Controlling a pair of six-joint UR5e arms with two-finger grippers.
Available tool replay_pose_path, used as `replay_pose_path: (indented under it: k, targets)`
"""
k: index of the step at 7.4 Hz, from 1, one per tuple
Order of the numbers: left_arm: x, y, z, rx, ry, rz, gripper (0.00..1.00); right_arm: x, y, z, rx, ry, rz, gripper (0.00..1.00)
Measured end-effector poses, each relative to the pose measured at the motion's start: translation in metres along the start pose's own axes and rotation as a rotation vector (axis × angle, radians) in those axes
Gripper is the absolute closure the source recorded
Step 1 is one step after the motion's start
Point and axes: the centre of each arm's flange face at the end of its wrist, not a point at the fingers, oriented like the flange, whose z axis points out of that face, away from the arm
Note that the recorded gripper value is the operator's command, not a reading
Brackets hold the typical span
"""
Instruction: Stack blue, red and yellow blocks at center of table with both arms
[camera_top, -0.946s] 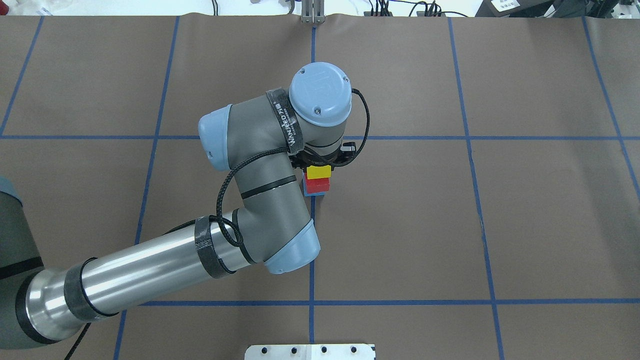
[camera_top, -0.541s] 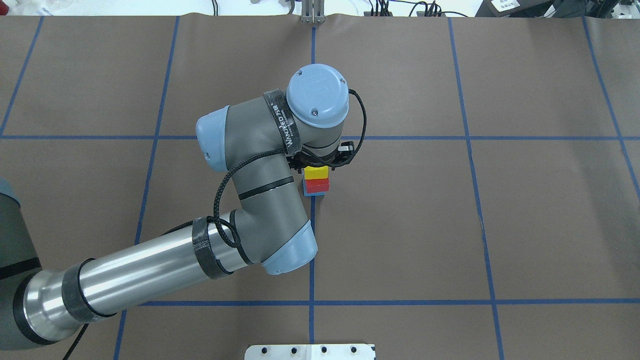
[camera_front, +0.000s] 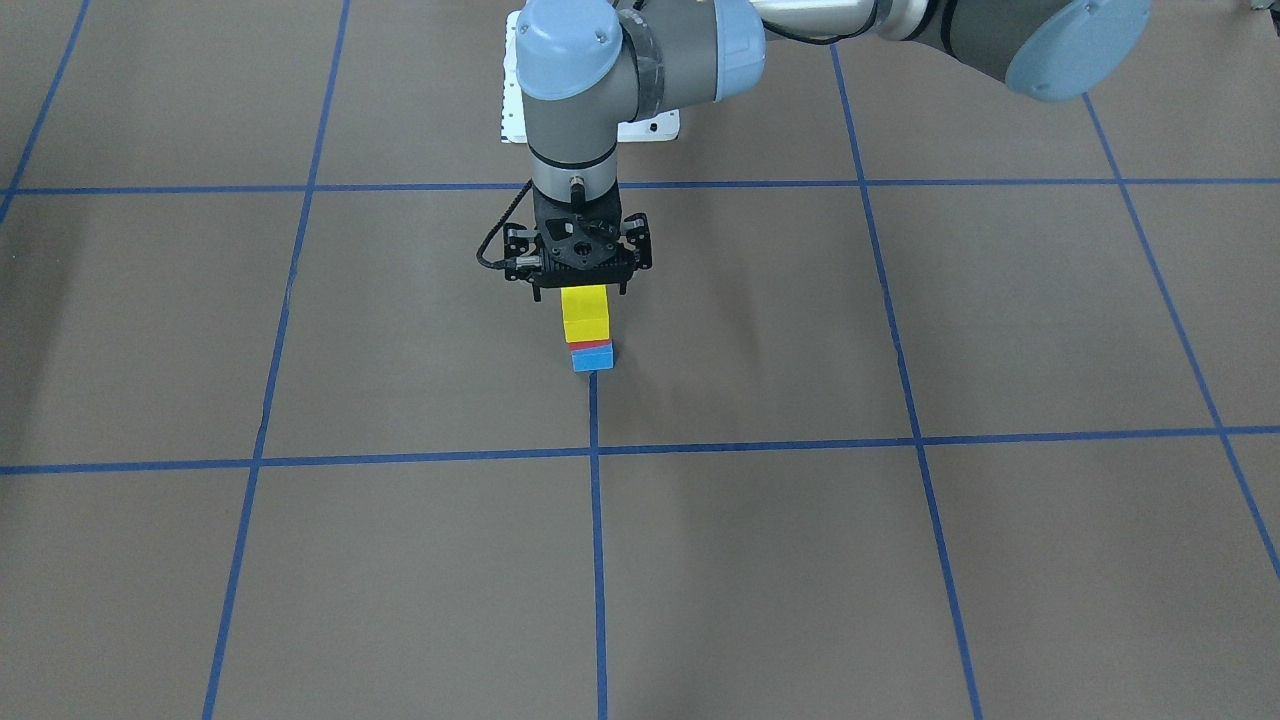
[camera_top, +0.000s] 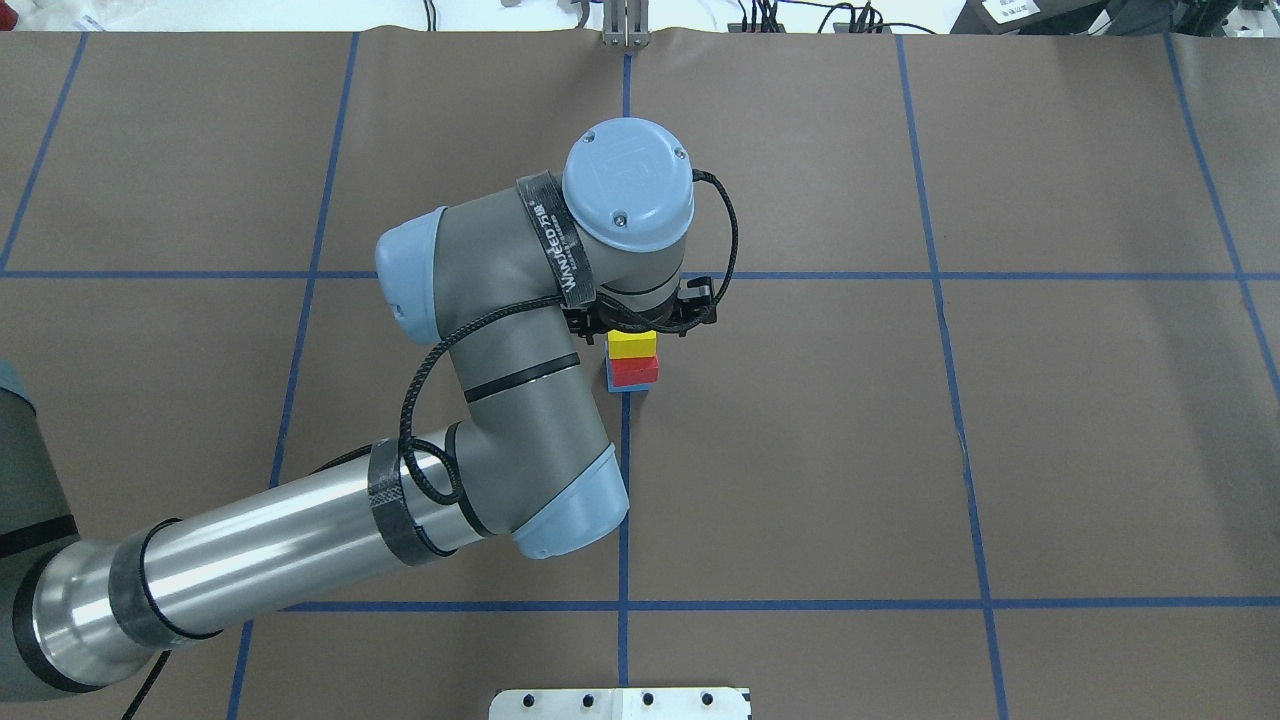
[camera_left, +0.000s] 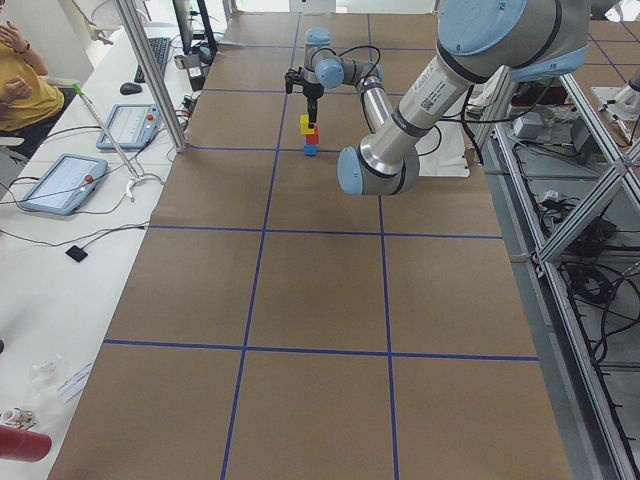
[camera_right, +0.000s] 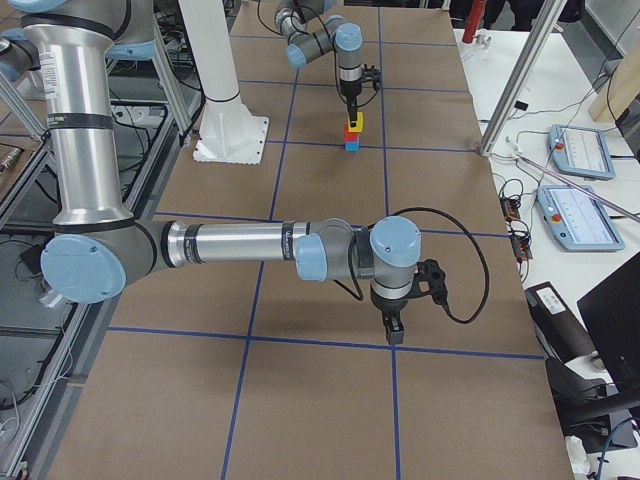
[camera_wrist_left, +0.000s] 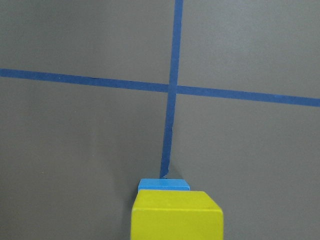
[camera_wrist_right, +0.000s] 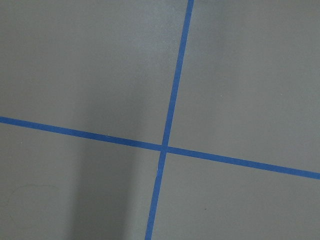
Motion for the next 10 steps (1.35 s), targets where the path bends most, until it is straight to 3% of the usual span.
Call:
replay_pose_path:
  k: [2,3,6,8,10]
  targets:
    - [-0.06,0.004,-0.073,0.019,-0.021,0.141,0.01,0.0,0.0,0.0,-0.001,0.0,0.001,0.0]
    - [-0.116,-0.01,-0.104,0.027,-0.033,0.223,0.01,0.001,0.001,0.001,-0.002,0.0,0.002,0.0]
    - [-0.362,-0.113,-0.162,-0.035,-0.069,0.507,0.01,0.003,0.005,0.004,-0.008,-0.001,0.007,0.0]
    - [-0.53,-0.156,-0.187,-0.07,-0.088,0.602,0.01,0.004,0.007,0.004,-0.009,-0.001,0.007,0.0]
    - [-0.673,-0.152,-0.181,-0.128,-0.087,0.572,0.01,0.004,0.008,0.005,-0.01,-0.001,0.008,0.0]
